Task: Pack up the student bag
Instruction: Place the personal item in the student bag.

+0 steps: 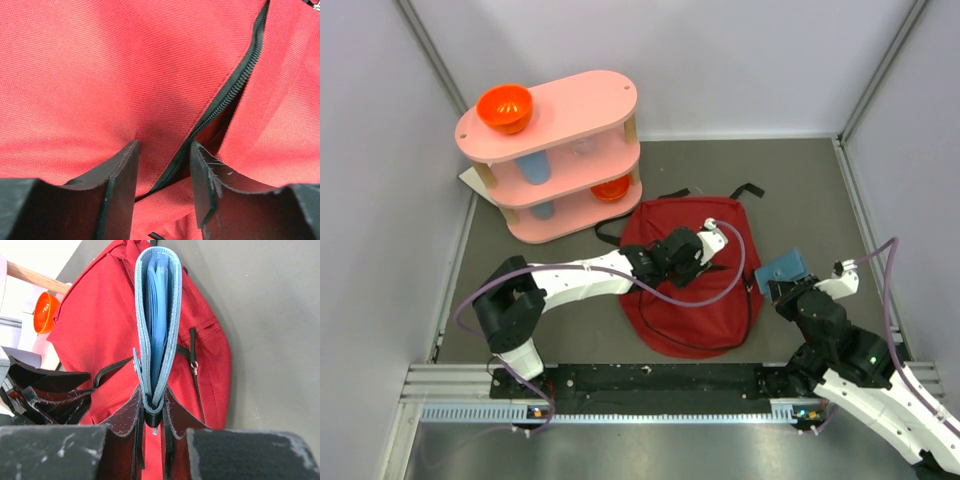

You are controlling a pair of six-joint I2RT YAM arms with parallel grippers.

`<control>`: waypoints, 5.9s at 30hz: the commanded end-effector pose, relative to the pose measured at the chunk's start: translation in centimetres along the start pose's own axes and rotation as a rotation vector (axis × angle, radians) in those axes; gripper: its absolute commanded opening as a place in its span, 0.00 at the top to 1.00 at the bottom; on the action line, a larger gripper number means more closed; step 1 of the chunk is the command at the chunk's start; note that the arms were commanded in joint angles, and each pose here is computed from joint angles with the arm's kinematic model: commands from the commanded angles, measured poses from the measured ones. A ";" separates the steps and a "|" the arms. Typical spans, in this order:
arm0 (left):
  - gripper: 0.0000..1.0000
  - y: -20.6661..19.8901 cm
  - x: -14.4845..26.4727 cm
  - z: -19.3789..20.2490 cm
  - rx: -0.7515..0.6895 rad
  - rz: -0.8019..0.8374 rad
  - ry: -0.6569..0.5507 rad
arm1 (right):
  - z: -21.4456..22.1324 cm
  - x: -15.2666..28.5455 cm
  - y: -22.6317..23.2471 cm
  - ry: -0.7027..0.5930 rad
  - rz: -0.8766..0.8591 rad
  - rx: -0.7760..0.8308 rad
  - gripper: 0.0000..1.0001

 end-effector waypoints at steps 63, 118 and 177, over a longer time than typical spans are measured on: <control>1.00 3.3 6.9 -9.4 0.215 -0.120 -0.295 | 8.0 -5.8 17.5 0.526 -0.688 -0.371 1.00; 1.00 -1.3 8.8 -10.6 0.260 0.109 -0.268 | 1.4 -9.8 14.8 0.194 -0.543 -0.383 1.00; 1.00 1.4 9.2 -9.6 0.381 -0.027 -0.299 | 6.0 -13.5 13.4 0.154 -0.363 -0.081 0.59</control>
Point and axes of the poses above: each gripper's point midway between its finger pads, its own x axis back along the fingers, its own y axis along the line the jaws close on, z = x × y, the point moved 2 cm from there along x, back along the fingers, and after that the axes turned 6 degrees about x, right-handed, at the moved point
